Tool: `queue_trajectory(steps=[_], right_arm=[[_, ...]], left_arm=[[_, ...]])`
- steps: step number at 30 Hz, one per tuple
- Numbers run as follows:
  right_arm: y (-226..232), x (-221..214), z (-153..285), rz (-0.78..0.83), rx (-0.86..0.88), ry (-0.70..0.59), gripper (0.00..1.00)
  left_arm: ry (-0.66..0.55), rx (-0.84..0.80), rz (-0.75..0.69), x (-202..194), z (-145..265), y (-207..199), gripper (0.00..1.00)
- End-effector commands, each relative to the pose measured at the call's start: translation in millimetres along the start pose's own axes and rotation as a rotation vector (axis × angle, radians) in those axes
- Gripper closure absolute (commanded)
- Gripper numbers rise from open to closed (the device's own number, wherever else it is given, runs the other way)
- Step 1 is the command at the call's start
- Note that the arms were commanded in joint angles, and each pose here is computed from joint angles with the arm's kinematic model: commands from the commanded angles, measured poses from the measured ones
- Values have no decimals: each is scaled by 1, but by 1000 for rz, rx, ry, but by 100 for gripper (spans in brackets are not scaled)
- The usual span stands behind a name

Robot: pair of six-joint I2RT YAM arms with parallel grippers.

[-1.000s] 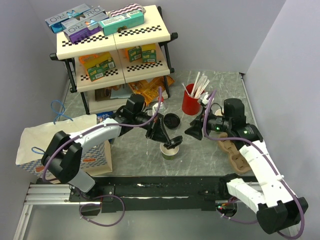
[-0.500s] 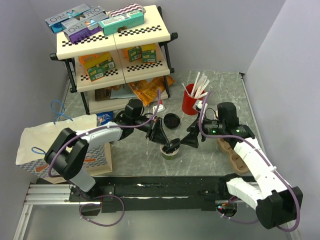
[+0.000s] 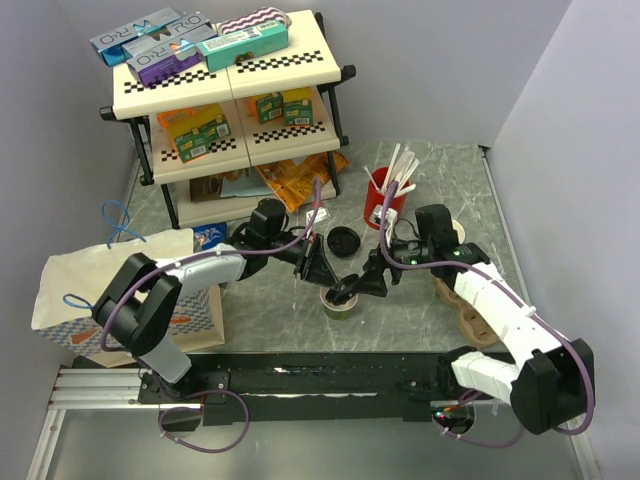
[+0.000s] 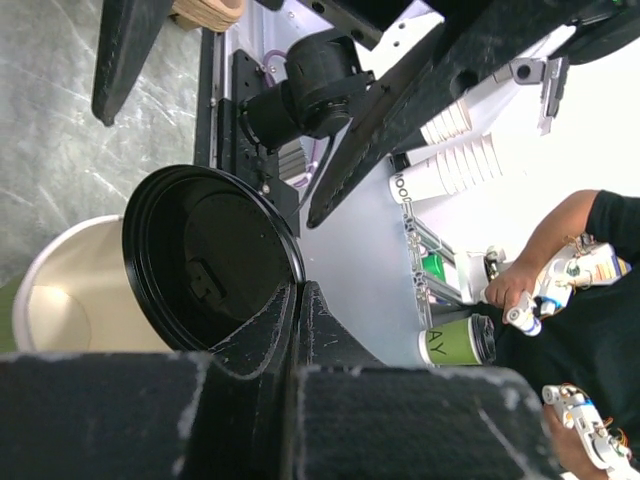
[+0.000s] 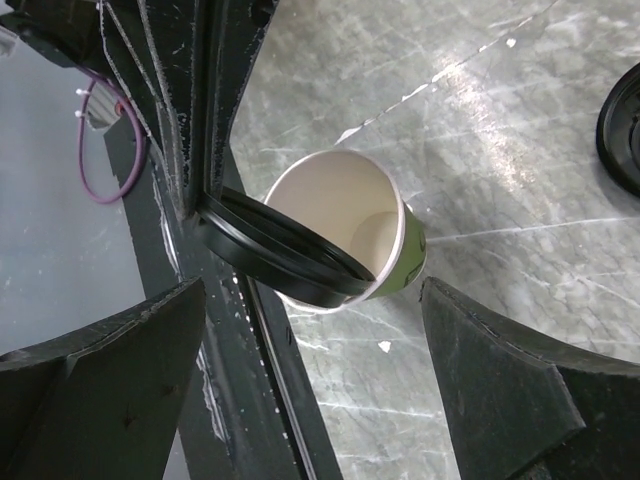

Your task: Pack the takeout coffee

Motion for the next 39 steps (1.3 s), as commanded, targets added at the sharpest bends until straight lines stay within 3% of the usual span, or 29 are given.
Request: queue_trajectory(steps=[1,19,28,39], right_arm=[[-2,3,-8,28,12,-1,7],[-8,5,-26,57,-4,11,9],[-8,5,-31,53,-11,25,9],[-13,7,-34,45,-36,36,10]], left_arm=[[-13,16,19,3,1,7,96],[-35,46,46,1,6,14,92],[-51,82,41,-1,9,16,70],[-72,109,7,7,13,15,58]])
Point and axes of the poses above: each gripper's point midway between its finger pads, its own z axis back along the fingers, its own y axis along the line the jaws close on, x = y × z, the point moved 2 cm from there along z, back along the fingers, and after that the axes turned 3 degrees about z, right-handed, at the moved point
